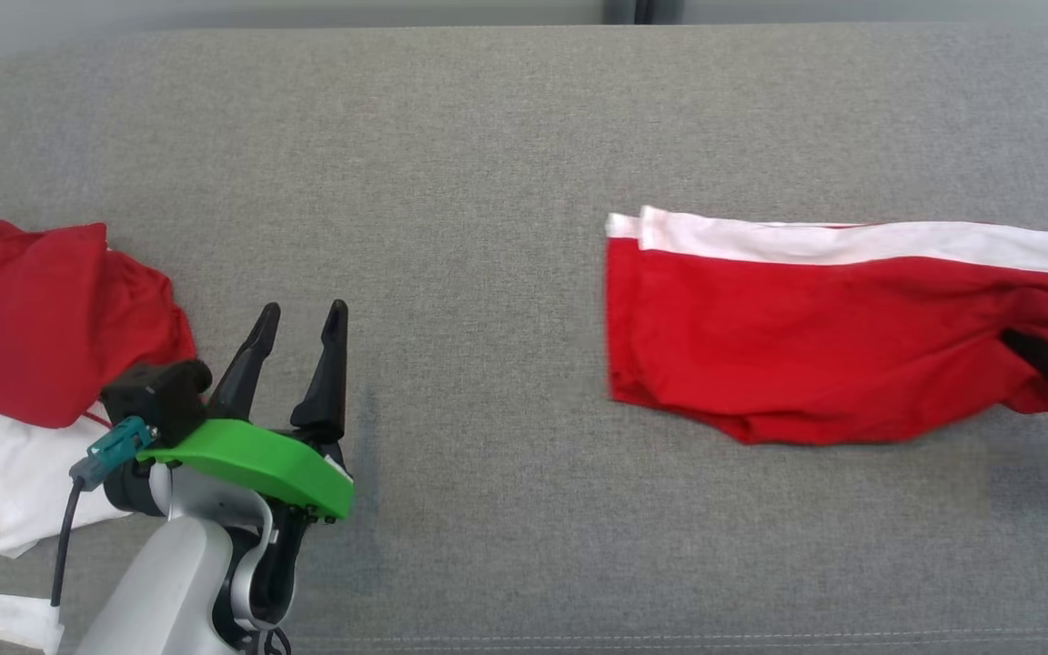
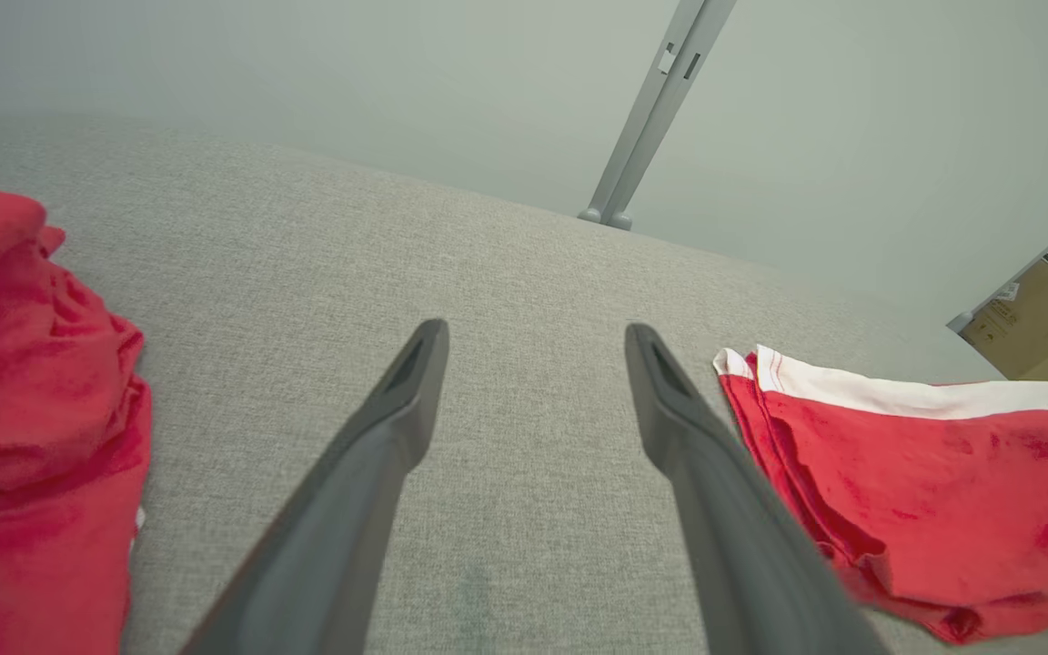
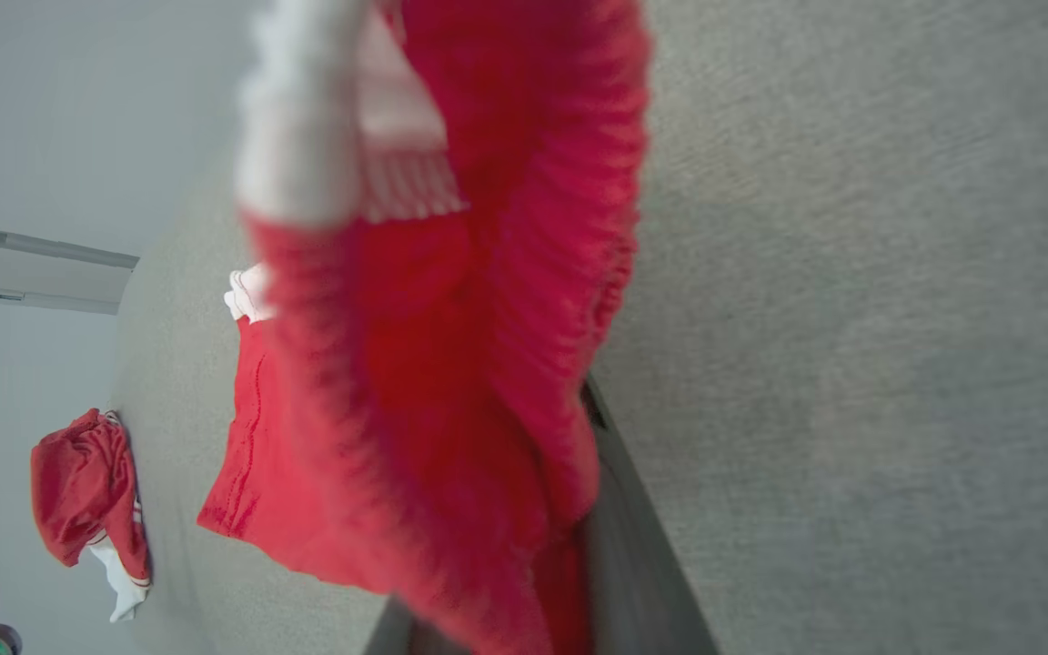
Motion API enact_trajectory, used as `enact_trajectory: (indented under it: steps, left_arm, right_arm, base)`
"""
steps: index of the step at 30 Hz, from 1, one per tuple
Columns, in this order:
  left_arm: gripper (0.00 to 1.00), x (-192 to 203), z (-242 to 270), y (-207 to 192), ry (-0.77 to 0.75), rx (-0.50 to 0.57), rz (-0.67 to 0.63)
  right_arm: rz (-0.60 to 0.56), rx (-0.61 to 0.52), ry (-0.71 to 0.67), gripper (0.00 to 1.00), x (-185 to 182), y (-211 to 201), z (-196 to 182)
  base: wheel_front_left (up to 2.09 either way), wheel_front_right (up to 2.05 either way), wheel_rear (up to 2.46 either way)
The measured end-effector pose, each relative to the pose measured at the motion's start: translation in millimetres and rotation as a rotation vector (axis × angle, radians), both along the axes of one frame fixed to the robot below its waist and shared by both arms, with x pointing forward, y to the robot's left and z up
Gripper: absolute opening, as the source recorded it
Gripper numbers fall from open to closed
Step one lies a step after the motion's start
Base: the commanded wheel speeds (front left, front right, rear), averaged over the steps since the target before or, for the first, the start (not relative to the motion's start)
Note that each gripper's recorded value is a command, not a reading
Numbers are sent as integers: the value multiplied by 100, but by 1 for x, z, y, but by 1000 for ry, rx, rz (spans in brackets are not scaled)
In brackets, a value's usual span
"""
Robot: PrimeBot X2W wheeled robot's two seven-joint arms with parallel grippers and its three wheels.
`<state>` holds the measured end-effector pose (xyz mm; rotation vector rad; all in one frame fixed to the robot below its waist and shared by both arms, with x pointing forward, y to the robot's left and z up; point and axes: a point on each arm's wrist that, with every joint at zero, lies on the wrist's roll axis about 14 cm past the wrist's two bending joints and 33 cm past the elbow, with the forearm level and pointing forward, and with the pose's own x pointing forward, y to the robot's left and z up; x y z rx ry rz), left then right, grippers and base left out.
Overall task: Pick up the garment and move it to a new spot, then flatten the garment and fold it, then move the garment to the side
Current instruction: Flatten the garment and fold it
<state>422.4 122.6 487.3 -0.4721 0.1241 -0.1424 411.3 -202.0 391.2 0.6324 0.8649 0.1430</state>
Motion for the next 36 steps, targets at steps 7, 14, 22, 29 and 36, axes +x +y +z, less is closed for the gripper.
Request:
enact_trajectory:
  steps: [7, 14, 22, 29, 36]
  left_arm:
    - [100, 0, 11, -10, -21, -28, -18]
    - [100, -2, 10, -26, -4, -45, -67]
    - [100, -1, 8, -44, 20, -54, -121]
    - [100, 0, 2, -42, 43, -43, -122]
    - [100, 0, 1, -40, 56, -38, -118]
  right_arm:
    - [-92, -38, -12, 0, -6, -52, 23]
    - [155, 197, -139, 0, -3, 59, 67]
    - [174, 186, -100, 0, -10, 92, 45]
    - [201, 158, -138, 0, 5, 115, 45]
    - [284, 147, -180, 100, 7, 145, 54]
  base:
    - [0, 0, 0]
    - [0, 0, 0]
    - [0, 0, 0]
    - [0, 0, 0]
    - [0, 0, 0]
